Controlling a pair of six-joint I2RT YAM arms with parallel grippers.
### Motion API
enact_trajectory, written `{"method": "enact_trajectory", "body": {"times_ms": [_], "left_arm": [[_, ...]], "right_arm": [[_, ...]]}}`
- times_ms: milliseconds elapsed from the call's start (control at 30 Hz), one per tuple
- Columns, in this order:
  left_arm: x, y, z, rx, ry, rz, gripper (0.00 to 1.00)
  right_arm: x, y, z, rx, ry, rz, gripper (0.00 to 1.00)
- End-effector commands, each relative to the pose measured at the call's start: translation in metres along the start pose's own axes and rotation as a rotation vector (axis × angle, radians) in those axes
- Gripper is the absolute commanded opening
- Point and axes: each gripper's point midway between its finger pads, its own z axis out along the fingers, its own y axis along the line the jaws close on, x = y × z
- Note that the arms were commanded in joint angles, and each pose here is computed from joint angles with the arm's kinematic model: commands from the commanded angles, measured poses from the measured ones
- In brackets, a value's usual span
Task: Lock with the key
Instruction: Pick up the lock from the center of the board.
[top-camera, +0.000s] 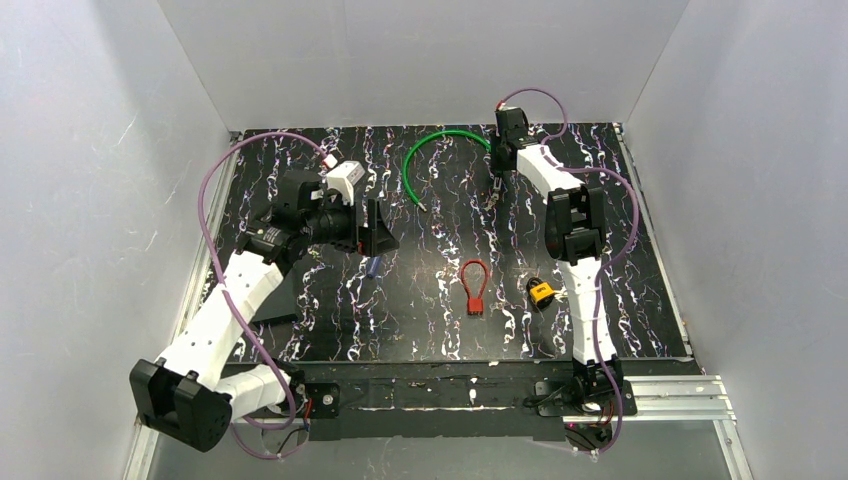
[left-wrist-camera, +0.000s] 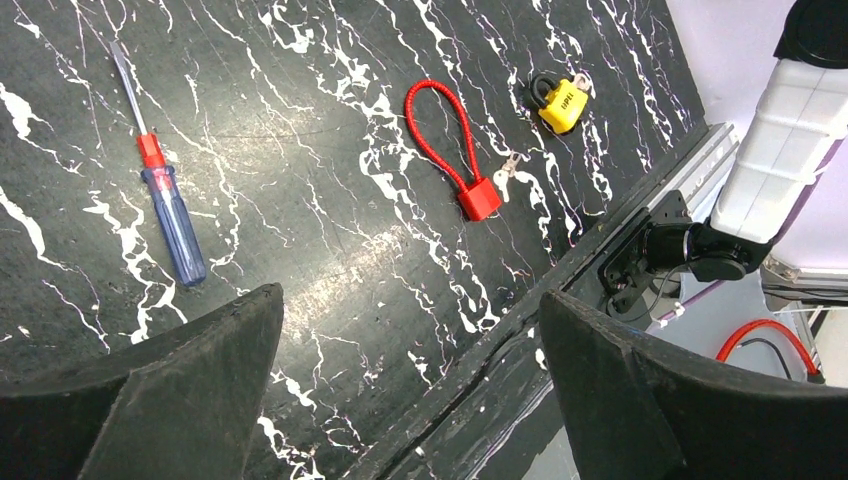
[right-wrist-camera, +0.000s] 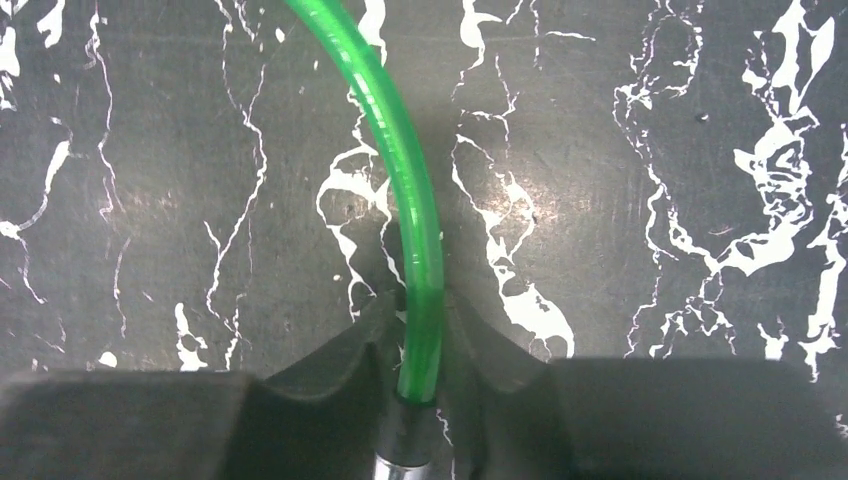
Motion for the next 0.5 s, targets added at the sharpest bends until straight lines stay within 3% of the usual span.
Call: {"method": "enact_trajectory", "body": {"times_ms": [0, 67, 467], "left_arm": [[-0.001, 0.0, -0.002, 0.01, 0.025, 0.008, 0.98], [-0.002, 0.002, -0.001, 0.003, 0.046, 0.017, 0.98], [-0.031, 0.005, -0.001, 0.064, 0.04, 0.065, 0.98]], "right_arm": [[-0.002, 0.01, 0.008, -0.033, -0.009, 0.039, 0.2], [-0.008, 0.013, 0.001, -0.048, -0.016, 0.05, 0.03], [-0.092, 0.041, -0.101, -0.31, -0.233, 0.144, 0.01]]}}
